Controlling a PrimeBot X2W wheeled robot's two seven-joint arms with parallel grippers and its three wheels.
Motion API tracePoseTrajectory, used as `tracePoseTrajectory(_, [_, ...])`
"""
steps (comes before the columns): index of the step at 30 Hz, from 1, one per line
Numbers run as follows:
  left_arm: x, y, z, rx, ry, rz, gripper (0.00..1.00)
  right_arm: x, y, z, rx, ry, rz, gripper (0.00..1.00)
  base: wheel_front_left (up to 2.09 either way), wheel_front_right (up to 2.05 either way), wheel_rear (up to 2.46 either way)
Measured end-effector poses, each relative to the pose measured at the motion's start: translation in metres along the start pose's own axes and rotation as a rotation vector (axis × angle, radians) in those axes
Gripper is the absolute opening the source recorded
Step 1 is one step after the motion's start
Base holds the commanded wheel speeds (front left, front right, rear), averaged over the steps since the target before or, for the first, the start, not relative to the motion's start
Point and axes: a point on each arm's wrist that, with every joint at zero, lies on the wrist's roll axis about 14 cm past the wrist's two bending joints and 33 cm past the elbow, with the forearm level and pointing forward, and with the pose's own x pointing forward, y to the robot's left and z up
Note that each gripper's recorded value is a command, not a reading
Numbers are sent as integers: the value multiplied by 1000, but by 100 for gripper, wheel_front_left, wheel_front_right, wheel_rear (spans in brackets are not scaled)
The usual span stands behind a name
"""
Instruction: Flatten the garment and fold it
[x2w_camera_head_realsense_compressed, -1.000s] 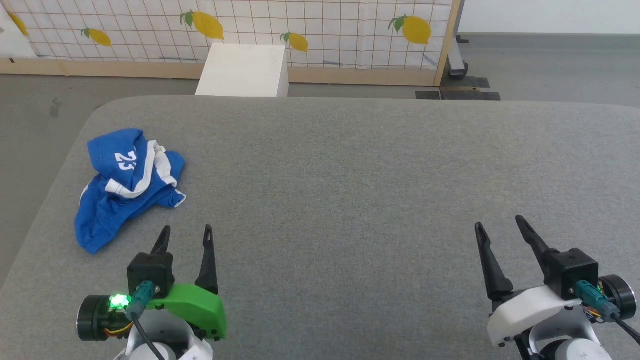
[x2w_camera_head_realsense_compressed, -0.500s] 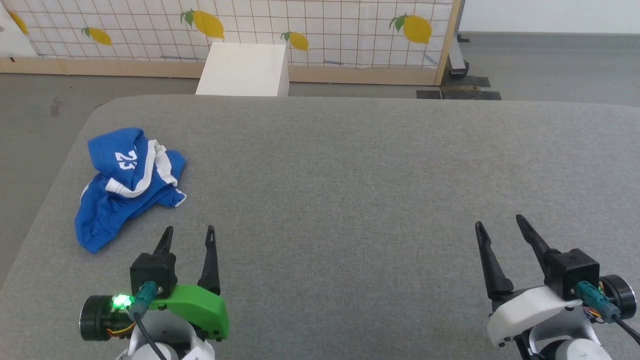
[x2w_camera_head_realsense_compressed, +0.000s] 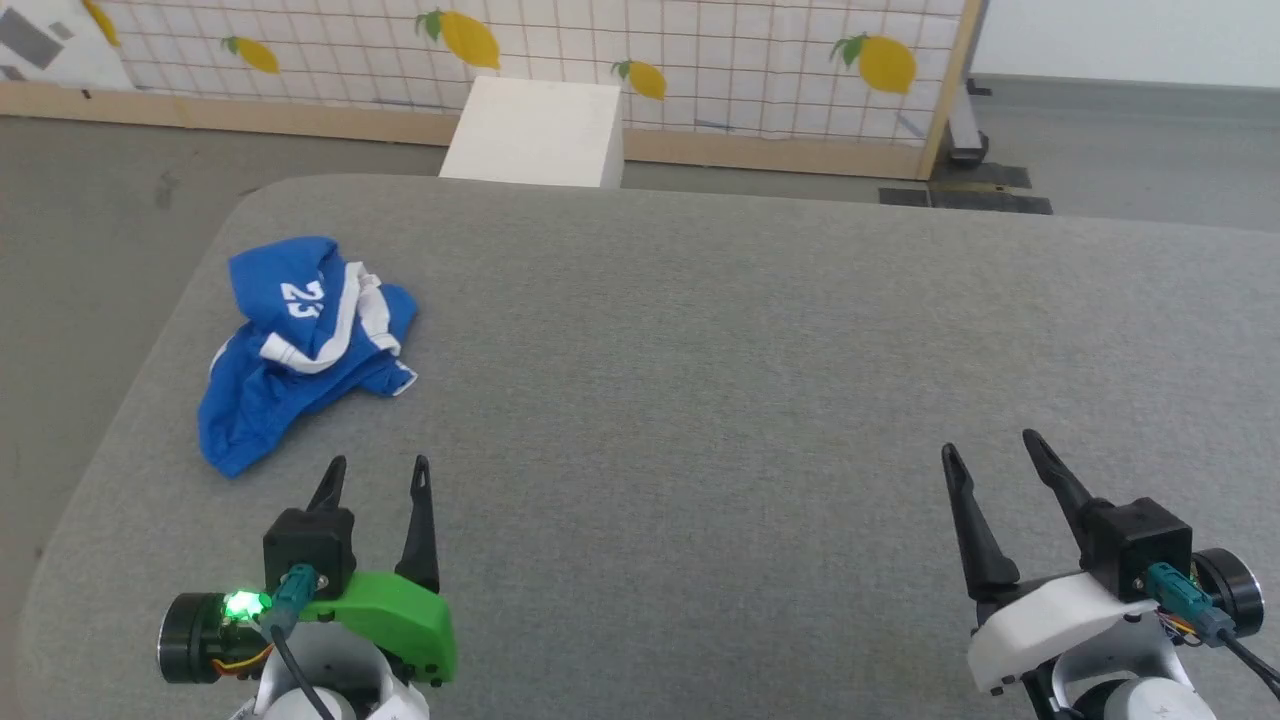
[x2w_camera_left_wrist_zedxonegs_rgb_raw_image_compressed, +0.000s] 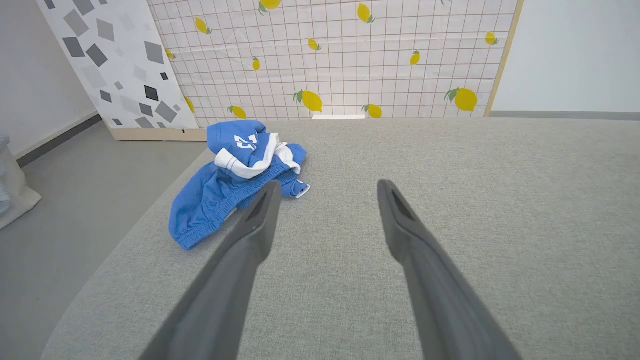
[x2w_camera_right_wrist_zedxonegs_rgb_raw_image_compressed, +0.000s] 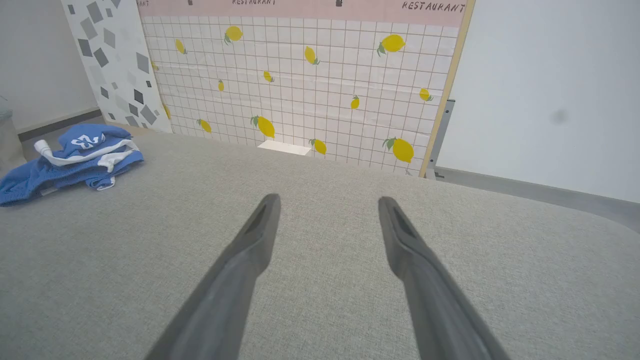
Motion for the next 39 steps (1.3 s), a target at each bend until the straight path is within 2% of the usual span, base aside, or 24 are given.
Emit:
tracePoseTrajectory(29, [-59, 82, -2, 46, -1, 248, 100, 33, 102, 7, 58, -20, 309, 100, 0, 0, 0])
tracePoseTrajectory(39, [-81, 100, -4, 55, 1, 318, 100, 38, 134, 7, 70, -22, 404, 100, 0, 0, 0])
